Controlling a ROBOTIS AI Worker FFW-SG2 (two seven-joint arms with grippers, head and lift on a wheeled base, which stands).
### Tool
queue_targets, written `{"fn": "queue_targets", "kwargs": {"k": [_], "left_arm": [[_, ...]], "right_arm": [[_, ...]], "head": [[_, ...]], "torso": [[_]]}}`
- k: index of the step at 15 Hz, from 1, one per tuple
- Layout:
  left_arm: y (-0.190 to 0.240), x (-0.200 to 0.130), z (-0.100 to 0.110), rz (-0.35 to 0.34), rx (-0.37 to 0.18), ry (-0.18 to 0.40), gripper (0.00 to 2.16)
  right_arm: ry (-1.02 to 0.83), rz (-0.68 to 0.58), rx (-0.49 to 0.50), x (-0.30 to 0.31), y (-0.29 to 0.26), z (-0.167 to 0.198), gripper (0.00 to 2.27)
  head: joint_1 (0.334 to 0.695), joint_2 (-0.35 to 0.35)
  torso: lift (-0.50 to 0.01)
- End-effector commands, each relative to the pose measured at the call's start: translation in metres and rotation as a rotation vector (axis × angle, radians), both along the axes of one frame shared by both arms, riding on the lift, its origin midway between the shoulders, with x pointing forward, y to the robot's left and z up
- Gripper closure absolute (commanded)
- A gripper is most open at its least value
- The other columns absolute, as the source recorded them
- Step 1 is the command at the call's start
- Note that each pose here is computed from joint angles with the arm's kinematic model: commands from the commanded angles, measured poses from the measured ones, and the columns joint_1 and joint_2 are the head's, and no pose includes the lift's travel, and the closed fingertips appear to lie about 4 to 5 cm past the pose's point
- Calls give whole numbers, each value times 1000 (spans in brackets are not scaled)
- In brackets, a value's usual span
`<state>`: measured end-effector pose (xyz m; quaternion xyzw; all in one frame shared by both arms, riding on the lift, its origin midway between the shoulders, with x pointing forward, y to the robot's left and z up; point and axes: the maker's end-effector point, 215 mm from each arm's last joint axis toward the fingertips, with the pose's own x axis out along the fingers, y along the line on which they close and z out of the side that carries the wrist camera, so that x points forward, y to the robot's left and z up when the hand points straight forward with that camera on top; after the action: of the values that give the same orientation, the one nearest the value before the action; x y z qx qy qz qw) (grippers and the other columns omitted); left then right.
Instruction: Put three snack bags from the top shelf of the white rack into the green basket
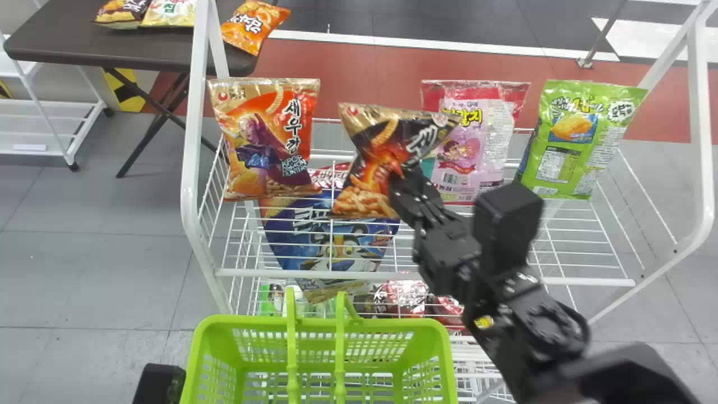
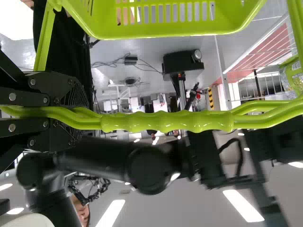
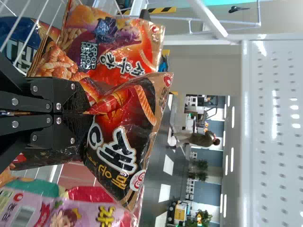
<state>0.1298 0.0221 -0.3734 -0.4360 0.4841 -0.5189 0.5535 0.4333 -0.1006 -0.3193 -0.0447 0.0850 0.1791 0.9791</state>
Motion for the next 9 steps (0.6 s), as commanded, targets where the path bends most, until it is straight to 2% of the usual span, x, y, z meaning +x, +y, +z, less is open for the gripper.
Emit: {"fn": "queue_targets", "kwargs": {"k": [1,2,5,7,9], "left_arm": [[-4,1,-5,-9,11,8,2145],[-5,2,-9,-6,18,14,2145],[-6,4,-19,-5,48,22,2145],[-9,0,-21,7,49,37,2145],[-16,-3,-26,-3,71,37,2145]], "right_arm": [[107,-9,24,-36,-27,-9,2108],[159,-12,31,-52,-37,-16,2108],[253,-12,67,-93,-63,-20,2108],[406,51,166,-123,-71,-32,2108],[588,56,230,-162,-82,-57,2108]], "head": [[695,-141],[695,-191],[695,-278],[695,-350],[695,-350]], "torso": [[0],[0],[0],[0],[0]]}}
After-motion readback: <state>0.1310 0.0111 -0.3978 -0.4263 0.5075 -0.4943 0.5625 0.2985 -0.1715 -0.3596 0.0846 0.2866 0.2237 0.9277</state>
